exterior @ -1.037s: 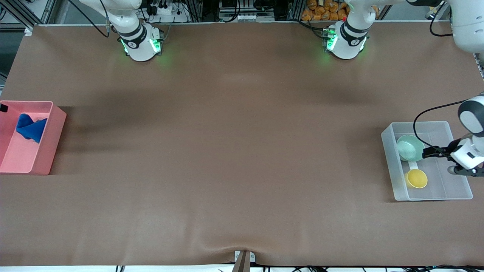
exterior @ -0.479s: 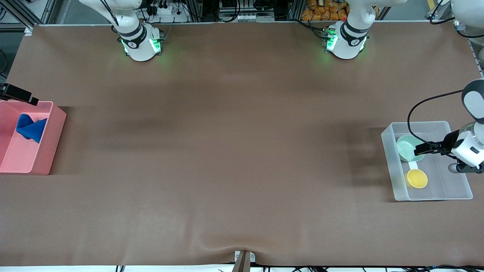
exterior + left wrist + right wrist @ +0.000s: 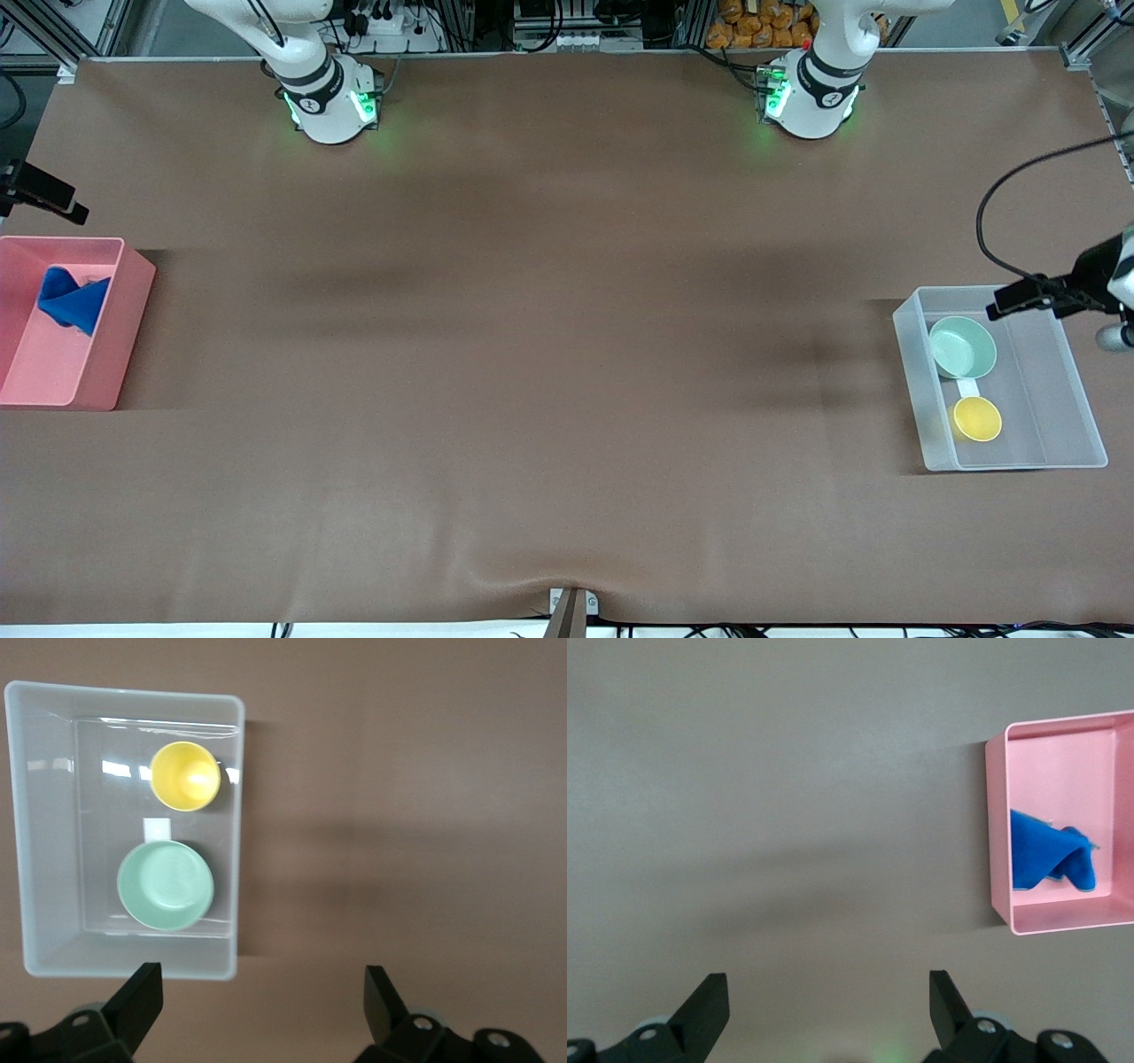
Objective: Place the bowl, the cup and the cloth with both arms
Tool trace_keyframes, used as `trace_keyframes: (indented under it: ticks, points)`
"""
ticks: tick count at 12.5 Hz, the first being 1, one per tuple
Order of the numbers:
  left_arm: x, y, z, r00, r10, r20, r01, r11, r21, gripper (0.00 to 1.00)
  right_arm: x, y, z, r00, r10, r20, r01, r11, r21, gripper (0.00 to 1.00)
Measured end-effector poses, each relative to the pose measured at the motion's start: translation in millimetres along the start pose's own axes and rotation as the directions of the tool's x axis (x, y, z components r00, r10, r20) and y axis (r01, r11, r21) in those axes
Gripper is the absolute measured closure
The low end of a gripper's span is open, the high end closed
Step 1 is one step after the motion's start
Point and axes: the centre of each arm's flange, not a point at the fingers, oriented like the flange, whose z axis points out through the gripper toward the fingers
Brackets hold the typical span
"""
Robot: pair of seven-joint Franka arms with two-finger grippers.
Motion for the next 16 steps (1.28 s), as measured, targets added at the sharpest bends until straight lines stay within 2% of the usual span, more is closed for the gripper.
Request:
trace_keyframes:
  ticks: [2,4,9,16]
  points:
    - [-16,45,-22,0.999,-0.04,-0.002,0.04,0.999,-0.007,0.0,-1,-13,-1,1.0,-0.026,-0.001,0.026,1.0,-0.01,0.0]
    - [-31,63,-37,0.999,-0.035,0.01,0.035,0.999,-0.007,0.0,-1,-21,0,0.999,-0.035,0.001,0.035,0.999,-0.011,0.0]
    - [-42,45,-52,0.999,-0.048,-0.007,0.048,0.999,0.023,0.0,0,-26,0,1.0,0.025,0.0,-0.025,0.999,0.031,0.0]
    - [-31,45,-56,1.0,-0.015,-0.025,0.015,1.0,0.028,0.0,0,-29,0,1.0,-0.009,0.0,0.009,0.999,0.032,0.0]
